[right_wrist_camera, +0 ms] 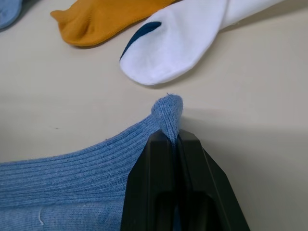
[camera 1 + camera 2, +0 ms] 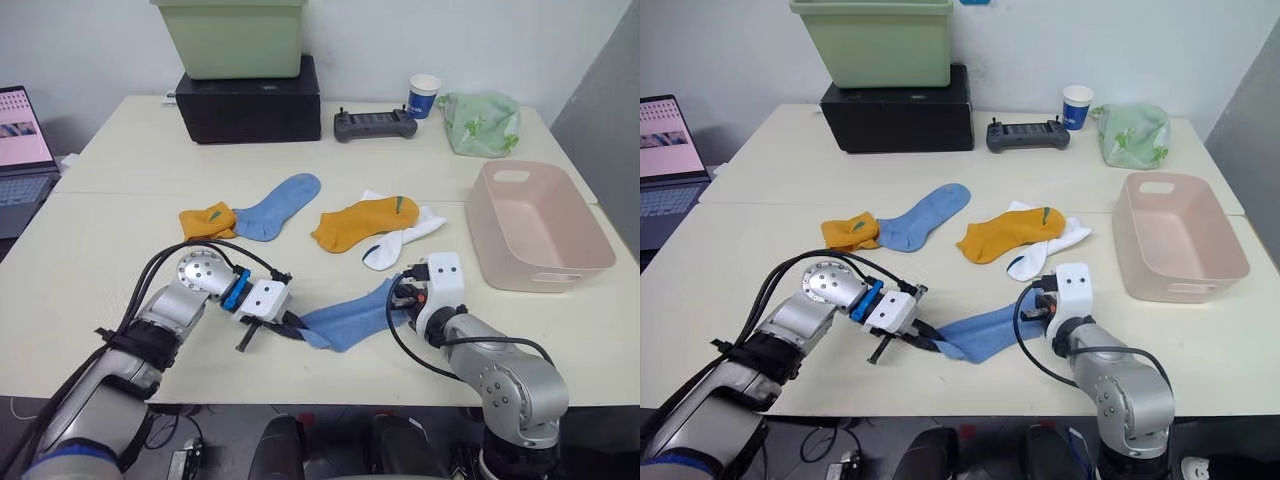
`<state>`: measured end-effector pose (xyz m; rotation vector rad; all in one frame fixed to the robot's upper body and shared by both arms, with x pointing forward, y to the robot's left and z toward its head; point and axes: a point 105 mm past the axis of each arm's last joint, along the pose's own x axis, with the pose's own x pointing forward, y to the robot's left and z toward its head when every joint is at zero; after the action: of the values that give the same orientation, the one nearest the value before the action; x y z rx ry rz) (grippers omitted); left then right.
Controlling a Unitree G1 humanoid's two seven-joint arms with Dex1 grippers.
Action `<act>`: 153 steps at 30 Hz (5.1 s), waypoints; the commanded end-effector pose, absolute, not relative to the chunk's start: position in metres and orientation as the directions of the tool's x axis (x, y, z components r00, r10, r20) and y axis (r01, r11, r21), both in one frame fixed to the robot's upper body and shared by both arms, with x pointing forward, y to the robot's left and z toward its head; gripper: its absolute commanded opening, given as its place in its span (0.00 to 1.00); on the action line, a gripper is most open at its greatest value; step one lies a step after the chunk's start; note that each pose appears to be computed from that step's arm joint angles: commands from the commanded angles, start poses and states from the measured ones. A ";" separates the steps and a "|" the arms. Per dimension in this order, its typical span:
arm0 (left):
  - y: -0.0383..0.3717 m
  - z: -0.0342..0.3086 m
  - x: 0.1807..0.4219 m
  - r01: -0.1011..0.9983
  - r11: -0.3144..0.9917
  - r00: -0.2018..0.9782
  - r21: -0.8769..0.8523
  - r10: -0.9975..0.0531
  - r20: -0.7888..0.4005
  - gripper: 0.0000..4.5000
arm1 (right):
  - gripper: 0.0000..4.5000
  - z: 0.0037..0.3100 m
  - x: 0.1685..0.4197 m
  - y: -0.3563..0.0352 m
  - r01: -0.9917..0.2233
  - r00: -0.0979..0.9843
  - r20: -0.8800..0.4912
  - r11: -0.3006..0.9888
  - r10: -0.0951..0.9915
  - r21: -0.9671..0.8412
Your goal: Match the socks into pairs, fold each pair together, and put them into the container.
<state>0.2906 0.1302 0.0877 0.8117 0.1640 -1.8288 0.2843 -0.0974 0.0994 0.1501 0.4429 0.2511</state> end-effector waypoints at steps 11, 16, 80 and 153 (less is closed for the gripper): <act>0.163 0.115 0.293 0.967 -0.177 -0.059 0.182 -0.853 -0.519 0.64 | 0.93 0.132 0.280 -0.112 -0.273 0.924 -0.258 0.959 0.283 0.074; 0.180 0.128 0.278 0.984 0.152 0.105 -0.093 -0.917 -0.384 0.99 | 1.00 0.141 0.268 -0.114 -0.445 0.881 -0.228 0.889 0.413 -0.110; 0.151 0.085 0.274 0.662 0.524 0.345 -0.535 -0.847 -0.404 0.00 | 0.37 0.102 0.292 -0.125 -0.537 0.815 -0.304 0.840 0.494 -0.077; 0.254 0.105 0.268 0.656 0.699 0.616 -0.284 -0.714 -0.334 1.00 | 1.00 0.102 0.239 -0.145 -0.606 0.704 -0.436 0.794 0.561 0.043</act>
<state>0.2610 0.2388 0.0913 -0.1618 0.5231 -0.8710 0.2350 -0.1426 0.0902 -0.0877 0.5194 0.6560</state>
